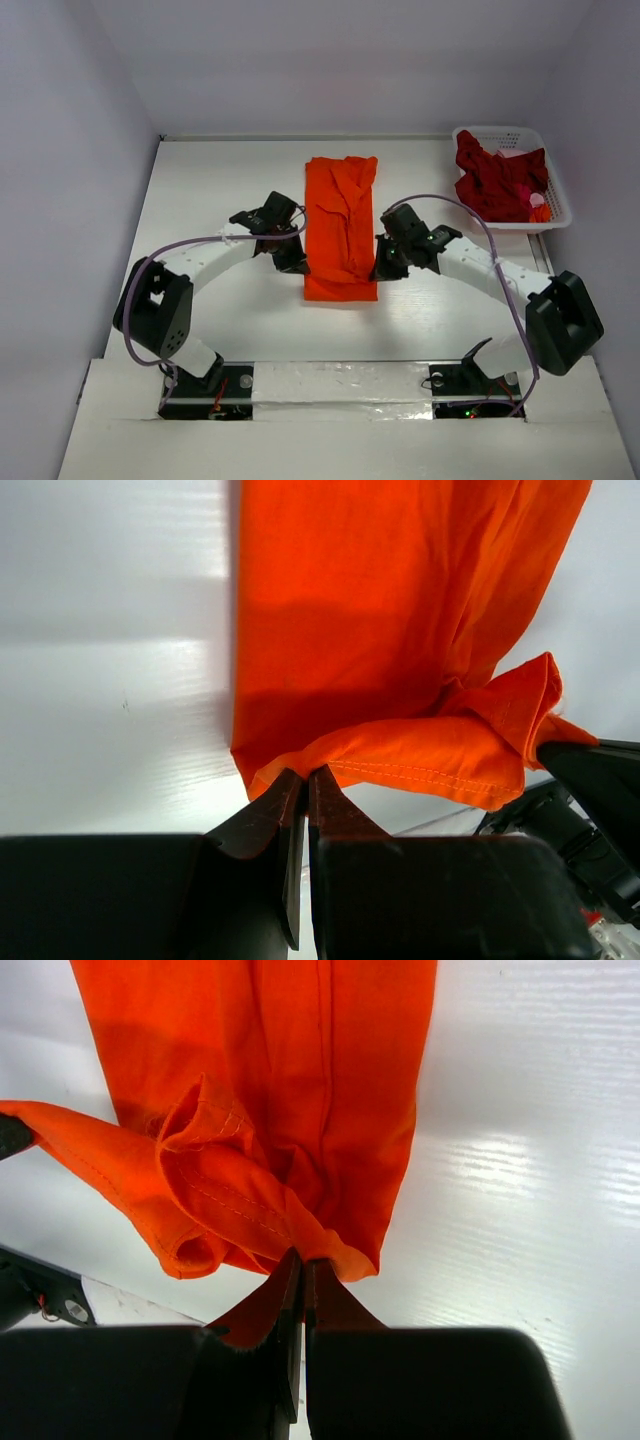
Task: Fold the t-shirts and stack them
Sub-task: Fold the tshirt
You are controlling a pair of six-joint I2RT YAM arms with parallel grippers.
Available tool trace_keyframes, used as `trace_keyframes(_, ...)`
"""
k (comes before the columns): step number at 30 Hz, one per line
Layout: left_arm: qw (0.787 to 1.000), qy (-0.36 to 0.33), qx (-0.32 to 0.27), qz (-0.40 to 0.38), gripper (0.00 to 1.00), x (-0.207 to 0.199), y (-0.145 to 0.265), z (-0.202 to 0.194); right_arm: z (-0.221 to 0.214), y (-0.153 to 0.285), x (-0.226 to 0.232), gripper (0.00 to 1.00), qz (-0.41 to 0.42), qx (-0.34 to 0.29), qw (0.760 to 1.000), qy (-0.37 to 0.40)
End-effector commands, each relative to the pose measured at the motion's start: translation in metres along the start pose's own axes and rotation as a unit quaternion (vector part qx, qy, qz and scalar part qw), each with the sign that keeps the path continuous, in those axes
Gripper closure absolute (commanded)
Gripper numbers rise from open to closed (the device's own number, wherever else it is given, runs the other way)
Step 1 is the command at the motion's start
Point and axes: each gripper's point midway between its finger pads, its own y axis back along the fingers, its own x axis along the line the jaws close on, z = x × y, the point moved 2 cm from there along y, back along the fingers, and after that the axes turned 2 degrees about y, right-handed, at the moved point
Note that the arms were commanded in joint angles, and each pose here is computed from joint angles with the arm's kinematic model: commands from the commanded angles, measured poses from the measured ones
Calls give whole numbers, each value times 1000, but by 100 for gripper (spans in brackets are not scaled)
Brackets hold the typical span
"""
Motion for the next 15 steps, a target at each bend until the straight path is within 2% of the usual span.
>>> trace_keyframes(1, 1000, -16, -15, -13, 100, -11, 8, 17, 21, 7, 9, 100, 14, -21, 1000, 12)
trace_keyframes(15, 999, -26, -25, -17, 100, -26, 3, 52, 46, 1, 11, 100, 10, -26, 1000, 9)
